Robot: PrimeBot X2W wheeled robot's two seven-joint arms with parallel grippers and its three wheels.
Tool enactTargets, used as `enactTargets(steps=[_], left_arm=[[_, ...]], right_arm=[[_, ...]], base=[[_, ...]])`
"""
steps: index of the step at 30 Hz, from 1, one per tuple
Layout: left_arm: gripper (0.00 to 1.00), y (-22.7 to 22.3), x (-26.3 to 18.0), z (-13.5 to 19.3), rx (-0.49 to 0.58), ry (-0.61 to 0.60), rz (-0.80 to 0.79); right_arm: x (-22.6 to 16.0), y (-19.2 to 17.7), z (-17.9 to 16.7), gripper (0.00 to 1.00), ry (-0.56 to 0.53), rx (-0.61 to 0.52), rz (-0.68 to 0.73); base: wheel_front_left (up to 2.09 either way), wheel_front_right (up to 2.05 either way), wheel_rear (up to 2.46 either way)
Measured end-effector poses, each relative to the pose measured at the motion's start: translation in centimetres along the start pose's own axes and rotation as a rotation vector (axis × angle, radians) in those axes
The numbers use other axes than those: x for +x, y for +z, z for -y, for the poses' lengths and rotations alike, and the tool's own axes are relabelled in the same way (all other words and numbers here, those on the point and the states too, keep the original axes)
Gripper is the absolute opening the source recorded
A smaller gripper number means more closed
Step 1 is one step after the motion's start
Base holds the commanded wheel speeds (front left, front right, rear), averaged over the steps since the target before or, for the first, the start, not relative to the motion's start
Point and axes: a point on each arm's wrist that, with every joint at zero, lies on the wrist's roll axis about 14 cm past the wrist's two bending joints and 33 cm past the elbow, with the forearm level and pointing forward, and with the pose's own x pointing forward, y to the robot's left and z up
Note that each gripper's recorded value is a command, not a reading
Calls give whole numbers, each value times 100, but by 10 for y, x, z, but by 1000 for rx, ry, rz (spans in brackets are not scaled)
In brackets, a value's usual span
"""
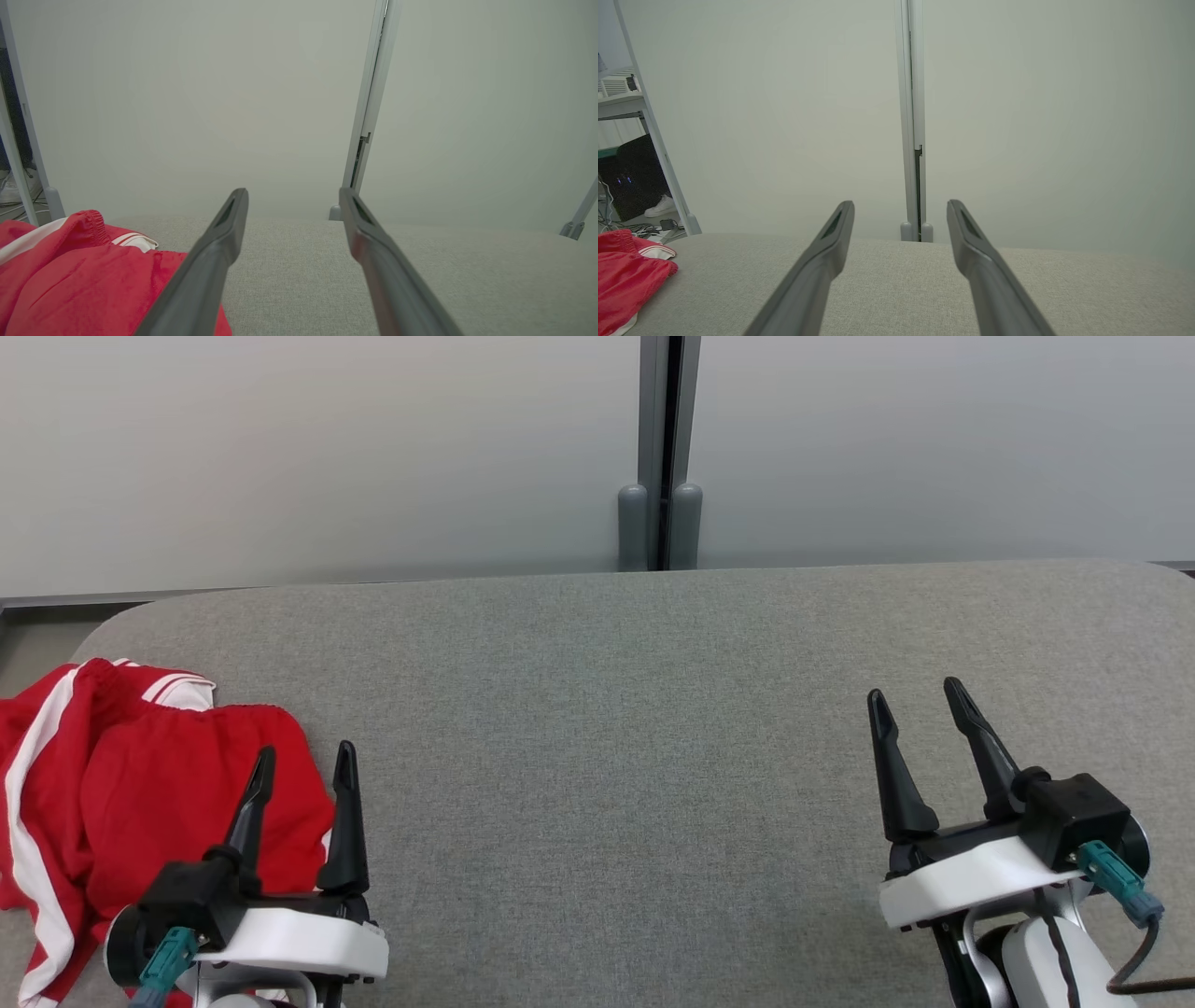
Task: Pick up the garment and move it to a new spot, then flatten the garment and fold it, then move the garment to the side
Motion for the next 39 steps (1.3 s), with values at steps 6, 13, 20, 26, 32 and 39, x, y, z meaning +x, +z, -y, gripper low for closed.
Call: enactTargets(steps=[6, 13, 20, 26, 32, 39], left_arm=[[100, 2, 0, -2, -5, 5, 11], [100, 3, -1, -2, 23, 0, 20], [100, 1, -1, -1, 28, -2, 17], [100, 1, -1, -1, 28, -4, 17], [100, 1, -1, 1, 26, -9, 17], [100, 1, -1, 2, 22, -10, 16]], right_arm=[[2, 3, -3, 100, 15, -38, 14], [3, 3, -8, 100, 36, -79, 15], [3, 1, -8, 100, 36, -84, 10], [2, -1, -7, 100, 33, -82, 5], [2, -1, -6, 100, 31, -82, 3], [2, -2, -6, 100, 31, -79, 1]], base=[[0, 0, 0], [0, 0, 0], [0, 0, 0], [0, 0, 0], [0, 0, 0], [0, 0, 0]])
